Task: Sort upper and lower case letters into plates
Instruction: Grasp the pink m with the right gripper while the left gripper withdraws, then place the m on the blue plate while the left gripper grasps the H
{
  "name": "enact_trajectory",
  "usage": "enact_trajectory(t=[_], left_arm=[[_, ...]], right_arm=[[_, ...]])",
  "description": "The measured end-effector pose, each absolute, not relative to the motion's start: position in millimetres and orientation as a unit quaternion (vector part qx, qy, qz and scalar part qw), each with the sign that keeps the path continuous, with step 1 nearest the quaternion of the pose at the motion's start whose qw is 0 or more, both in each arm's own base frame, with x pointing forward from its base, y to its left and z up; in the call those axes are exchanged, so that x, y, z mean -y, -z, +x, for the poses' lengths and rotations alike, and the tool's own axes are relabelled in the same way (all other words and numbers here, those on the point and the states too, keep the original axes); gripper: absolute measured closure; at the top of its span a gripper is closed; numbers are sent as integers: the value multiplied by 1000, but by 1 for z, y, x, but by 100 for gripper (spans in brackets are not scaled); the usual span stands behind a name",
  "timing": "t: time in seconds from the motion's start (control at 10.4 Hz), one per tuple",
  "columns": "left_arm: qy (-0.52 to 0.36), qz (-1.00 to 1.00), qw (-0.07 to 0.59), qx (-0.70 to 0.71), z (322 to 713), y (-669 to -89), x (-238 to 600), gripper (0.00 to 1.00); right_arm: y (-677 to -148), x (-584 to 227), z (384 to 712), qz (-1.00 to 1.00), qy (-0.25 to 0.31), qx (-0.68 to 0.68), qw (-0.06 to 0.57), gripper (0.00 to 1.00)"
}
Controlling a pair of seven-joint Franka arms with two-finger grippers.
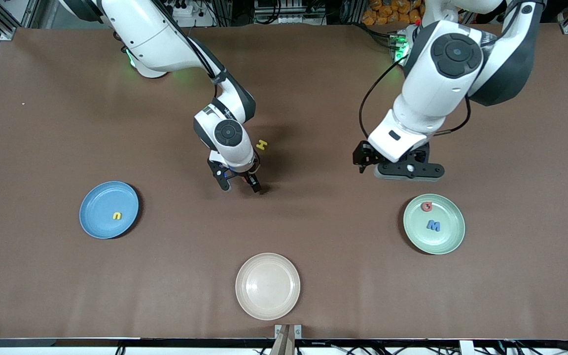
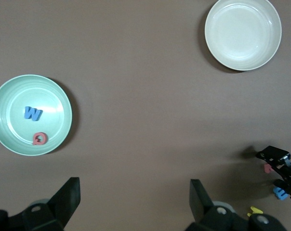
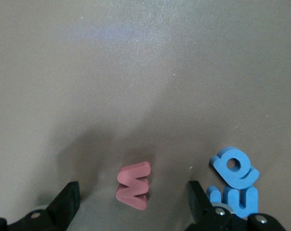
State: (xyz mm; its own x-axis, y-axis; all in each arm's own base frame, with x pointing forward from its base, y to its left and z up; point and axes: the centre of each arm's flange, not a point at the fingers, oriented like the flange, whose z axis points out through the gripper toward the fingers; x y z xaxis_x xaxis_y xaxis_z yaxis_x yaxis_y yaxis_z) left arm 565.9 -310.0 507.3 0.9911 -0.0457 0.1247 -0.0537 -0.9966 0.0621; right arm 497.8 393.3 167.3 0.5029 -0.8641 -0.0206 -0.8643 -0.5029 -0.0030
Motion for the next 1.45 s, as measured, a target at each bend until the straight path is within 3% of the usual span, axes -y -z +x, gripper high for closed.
enact_trajectory(t=[0.1, 0.29, 0.68, 1.06, 1.45], left_arm=[[-61, 997, 34, 27, 564, -507, 314, 0], [-63, 997, 36, 32, 561, -510, 320, 0], [-62, 996, 42, 48, 549, -512, 339, 0], [-59, 995, 48, 59, 541, -513, 351, 0], [-34, 991, 53, 117, 504, -491, 409, 0]], right_arm=[[-167, -394, 498, -867, -8, -499, 7, 0], [-169, -394, 499, -866, -6, -500, 11, 13], [-179, -392, 505, -871, 9, -491, 10, 70], [-182, -377, 521, -872, 33, -488, 6, 73], [-225, -330, 576, -890, 60, -450, -48, 73]])
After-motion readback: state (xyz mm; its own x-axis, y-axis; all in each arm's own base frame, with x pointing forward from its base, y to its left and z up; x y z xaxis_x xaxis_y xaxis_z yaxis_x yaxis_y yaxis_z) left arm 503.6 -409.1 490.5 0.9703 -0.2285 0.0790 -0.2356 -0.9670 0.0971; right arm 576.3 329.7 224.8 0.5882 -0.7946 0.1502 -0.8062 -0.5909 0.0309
